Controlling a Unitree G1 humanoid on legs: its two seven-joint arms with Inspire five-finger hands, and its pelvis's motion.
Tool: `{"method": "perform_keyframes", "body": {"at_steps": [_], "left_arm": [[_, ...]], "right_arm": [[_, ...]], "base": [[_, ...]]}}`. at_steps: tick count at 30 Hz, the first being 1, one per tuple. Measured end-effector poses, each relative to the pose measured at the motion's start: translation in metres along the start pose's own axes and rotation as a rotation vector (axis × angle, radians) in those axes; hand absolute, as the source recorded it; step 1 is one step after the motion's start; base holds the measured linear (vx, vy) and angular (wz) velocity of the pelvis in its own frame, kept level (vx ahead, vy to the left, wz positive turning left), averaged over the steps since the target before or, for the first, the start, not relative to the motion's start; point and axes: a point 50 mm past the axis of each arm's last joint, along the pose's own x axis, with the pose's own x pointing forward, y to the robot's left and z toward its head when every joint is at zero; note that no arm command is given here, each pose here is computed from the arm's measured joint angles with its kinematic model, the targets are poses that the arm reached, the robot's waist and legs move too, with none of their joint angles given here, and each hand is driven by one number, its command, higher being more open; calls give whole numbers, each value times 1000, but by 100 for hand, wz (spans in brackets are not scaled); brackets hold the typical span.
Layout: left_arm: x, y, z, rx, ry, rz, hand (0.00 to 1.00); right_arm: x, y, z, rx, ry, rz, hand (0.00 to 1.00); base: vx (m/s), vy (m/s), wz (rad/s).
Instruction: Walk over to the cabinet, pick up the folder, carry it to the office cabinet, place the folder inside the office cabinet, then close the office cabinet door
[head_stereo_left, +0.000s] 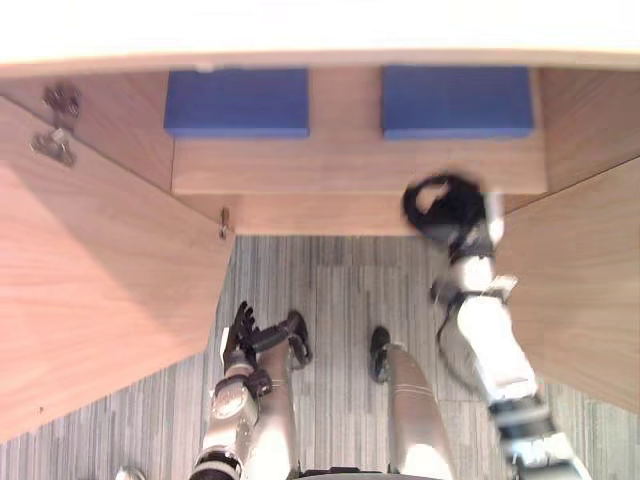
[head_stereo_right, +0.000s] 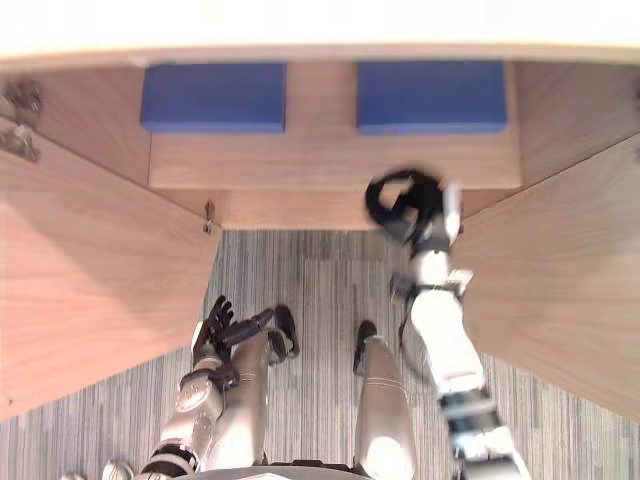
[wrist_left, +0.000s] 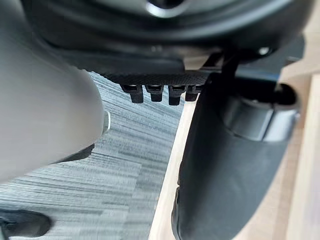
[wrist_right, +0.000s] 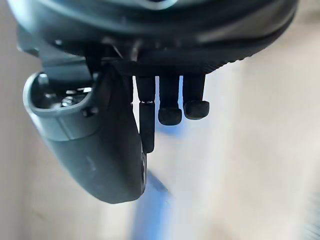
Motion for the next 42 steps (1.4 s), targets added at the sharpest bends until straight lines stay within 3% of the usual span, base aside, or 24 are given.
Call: {"method": "perform_keyframes", "body": {"at_steps": [1, 2, 7, 11, 17, 22, 27, 33, 35, 40, 42], "left_arm": [[-1, 4, -4, 13, 19, 8, 100], [-3, 14, -12, 44, 54, 26, 100], [-14, 39, -38, 115, 175, 70, 100], [-24, 51, -51, 131, 228, 110, 100], [-32, 61, -66, 149, 308, 144, 100], [-44, 61, -81, 142, 363, 135, 100], [-55, 70, -91, 119, 395, 175, 100], [-52, 78, -82, 169, 364, 153, 100], [-50, 73, -82, 184, 355, 121, 100], [-47, 56, -79, 242, 320, 22, 100], [-48, 50, -81, 252, 326, -6, 100]], "right_arm": [[-7, 3, -14, -14, 56, 14, 0], [-19, 7, -37, -46, 155, 39, 100], [-68, 0, -119, -64, 561, -34, 100], [-112, -24, -154, 101, 792, -298, 100], [-147, -56, -168, 353, 864, -666, 100], [-172, -82, -165, 442, 832, -874, 100], [-148, -123, -139, 412, 631, -955, 100], [-69, -197, -74, 242, 328, -880, 100], [-32, -217, -36, 94, 217, -766, 100], [14, -213, -8, -88, 192, -573, 100], [20, -212, -6, -87, 193, -580, 100]], "base": [[173, -5, -15], [160, -7, -9], [158, 30, -26], [104, 46, -40], [-18, 28, -42], [-64, 22, -63], [-14, 24, -106], [63, 0, -60], [61, 16, -44], [-4, 9, -4], [-45, -14, 6]]}}
